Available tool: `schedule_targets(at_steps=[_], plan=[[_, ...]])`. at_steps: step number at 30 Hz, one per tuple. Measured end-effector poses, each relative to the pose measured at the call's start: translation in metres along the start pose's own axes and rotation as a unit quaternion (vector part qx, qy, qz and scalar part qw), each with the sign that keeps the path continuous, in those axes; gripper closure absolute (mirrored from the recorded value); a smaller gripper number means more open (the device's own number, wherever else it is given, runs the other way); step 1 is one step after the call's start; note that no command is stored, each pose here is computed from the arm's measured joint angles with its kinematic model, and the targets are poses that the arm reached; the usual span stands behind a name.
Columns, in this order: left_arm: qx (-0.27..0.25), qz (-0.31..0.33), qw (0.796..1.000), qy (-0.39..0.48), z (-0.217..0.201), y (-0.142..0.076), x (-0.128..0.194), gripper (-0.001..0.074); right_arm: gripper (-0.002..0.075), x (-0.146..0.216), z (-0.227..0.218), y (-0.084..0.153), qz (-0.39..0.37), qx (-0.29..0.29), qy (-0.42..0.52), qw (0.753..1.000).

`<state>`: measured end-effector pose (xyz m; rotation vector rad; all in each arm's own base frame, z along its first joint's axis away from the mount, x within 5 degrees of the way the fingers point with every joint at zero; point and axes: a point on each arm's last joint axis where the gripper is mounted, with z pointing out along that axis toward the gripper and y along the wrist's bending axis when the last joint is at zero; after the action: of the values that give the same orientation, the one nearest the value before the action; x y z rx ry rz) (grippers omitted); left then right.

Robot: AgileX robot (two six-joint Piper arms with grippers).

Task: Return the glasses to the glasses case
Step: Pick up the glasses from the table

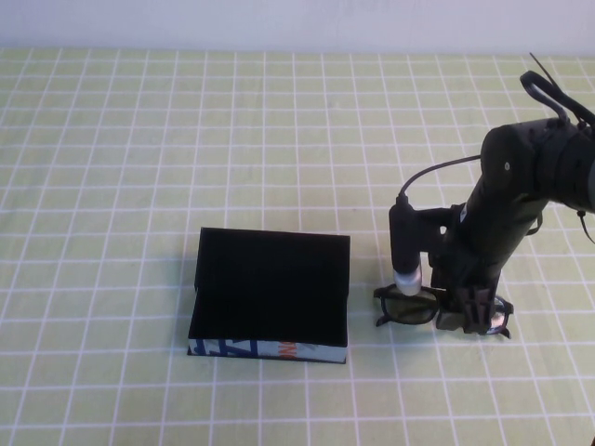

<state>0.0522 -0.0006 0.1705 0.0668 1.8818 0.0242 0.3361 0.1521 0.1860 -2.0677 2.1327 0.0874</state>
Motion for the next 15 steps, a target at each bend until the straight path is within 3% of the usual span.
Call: schedule_targets(at_steps=[15], plan=[[0.000, 0.000, 1.000, 0.000, 0.0000, 0.0000, 0.0000, 0.0737, 0.0351, 0.0012, 0.0014, 0.0022, -0.001, -0.014, 0.007, 1.000]])
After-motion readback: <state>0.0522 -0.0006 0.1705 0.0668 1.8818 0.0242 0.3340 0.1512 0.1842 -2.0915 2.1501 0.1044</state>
